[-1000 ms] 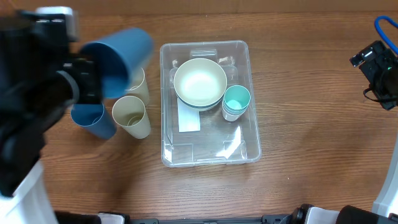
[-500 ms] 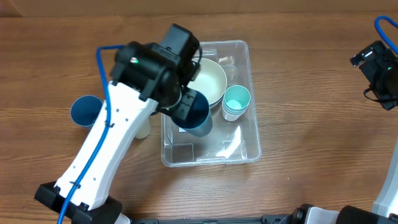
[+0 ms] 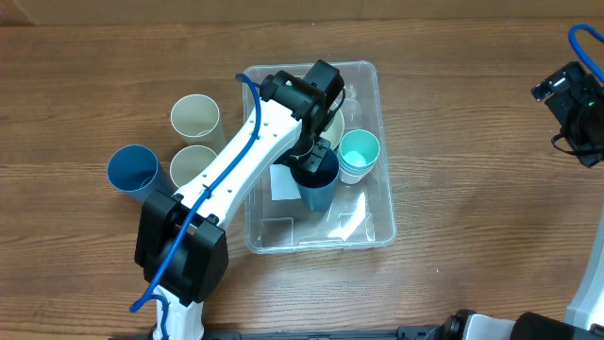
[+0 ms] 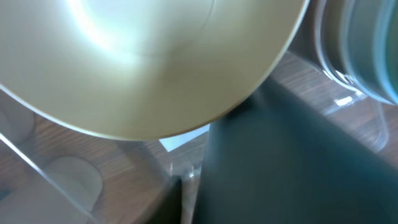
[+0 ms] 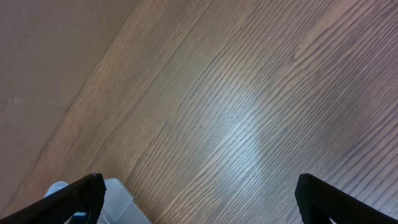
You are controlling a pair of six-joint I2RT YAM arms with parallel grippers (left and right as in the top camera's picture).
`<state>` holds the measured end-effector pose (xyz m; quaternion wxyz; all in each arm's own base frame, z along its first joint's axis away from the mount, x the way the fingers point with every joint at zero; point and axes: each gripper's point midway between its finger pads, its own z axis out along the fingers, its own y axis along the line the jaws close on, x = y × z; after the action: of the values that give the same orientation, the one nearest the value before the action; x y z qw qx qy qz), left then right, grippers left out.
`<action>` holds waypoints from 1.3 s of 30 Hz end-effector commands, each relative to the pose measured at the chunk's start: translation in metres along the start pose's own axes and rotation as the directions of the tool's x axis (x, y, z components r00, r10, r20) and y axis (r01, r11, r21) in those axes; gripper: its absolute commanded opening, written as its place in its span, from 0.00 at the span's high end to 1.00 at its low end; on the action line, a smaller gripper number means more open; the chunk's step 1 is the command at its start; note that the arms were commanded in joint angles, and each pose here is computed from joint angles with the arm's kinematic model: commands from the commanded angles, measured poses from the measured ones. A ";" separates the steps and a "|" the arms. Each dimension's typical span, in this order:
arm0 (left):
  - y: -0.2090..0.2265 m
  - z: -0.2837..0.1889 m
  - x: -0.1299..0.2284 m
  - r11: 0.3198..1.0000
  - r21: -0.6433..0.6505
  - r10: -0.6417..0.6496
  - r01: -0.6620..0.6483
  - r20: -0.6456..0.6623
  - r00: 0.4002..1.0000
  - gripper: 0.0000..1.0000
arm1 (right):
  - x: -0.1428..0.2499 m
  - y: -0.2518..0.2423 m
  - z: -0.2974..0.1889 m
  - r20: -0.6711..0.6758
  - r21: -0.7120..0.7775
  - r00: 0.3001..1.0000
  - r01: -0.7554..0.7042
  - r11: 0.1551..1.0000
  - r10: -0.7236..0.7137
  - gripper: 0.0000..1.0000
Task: Pack container
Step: 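Place the dark blue cup in the bin beside the mint cup, then grasp the second dark blue cup with the left gripper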
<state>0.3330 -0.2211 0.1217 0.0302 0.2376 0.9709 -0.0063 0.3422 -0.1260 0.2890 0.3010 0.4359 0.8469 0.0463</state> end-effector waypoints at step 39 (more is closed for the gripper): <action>0.288 0.004 0.186 0.448 -0.023 -0.894 0.894 -0.013 0.448 0.88 | -0.001 0.002 -0.004 0.010 -0.010 1.000 -0.004 1.000 0.004 0.00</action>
<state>0.3001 0.1272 0.1271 0.0385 -0.3099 0.9499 0.0095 0.3420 -0.1260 0.2887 0.3005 0.4359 0.8471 0.0460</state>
